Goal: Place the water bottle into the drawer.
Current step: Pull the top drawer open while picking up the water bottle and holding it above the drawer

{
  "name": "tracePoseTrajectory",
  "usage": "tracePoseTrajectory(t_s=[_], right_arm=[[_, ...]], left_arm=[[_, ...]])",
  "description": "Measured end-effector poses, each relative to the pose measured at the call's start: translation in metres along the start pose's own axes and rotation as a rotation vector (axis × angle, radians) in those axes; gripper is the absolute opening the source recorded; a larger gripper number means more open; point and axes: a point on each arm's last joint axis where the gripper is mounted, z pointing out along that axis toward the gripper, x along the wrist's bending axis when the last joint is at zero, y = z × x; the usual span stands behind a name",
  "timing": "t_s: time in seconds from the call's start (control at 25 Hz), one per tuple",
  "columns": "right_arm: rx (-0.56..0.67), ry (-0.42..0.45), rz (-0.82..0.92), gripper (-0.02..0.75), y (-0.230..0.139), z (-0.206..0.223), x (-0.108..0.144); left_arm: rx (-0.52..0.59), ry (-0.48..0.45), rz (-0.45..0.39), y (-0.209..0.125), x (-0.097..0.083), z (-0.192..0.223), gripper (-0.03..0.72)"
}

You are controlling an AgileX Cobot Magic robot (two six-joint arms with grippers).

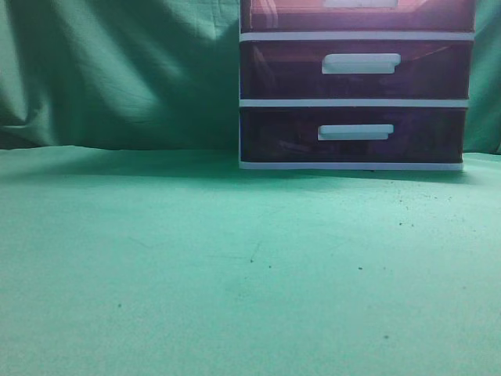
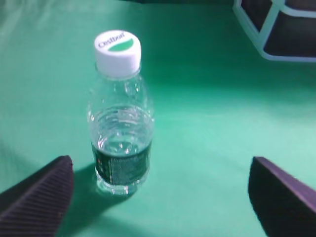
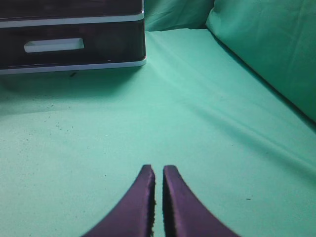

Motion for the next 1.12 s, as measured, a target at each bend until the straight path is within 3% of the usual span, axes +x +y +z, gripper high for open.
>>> tracePoseTrajectory(t_s=[0.48, 0.76, 0.92, 1.12], right_arm=[[0.0, 0.0, 0.0, 0.047, 0.0, 0.0, 0.0], [0.0, 0.0, 0.0, 0.047, 0.0, 0.0, 0.0], [0.0, 0.0, 0.0, 0.047, 0.0, 0.0, 0.0], [0.0, 0.0, 0.0, 0.047, 0.0, 0.0, 0.0]], left_arm=[[0.054, 0.03, -0.037, 0.016, 0.001, 0.065, 0.636], [0.143, 0.134, -0.105, 0.016, 0.025, 0.103, 0.636], [0.183, 0.143, -0.108, 0.009, 0.028, 0.113, 0.636], [0.181, 0.142, -0.101, 0.009, 0.028, 0.114, 0.383]])
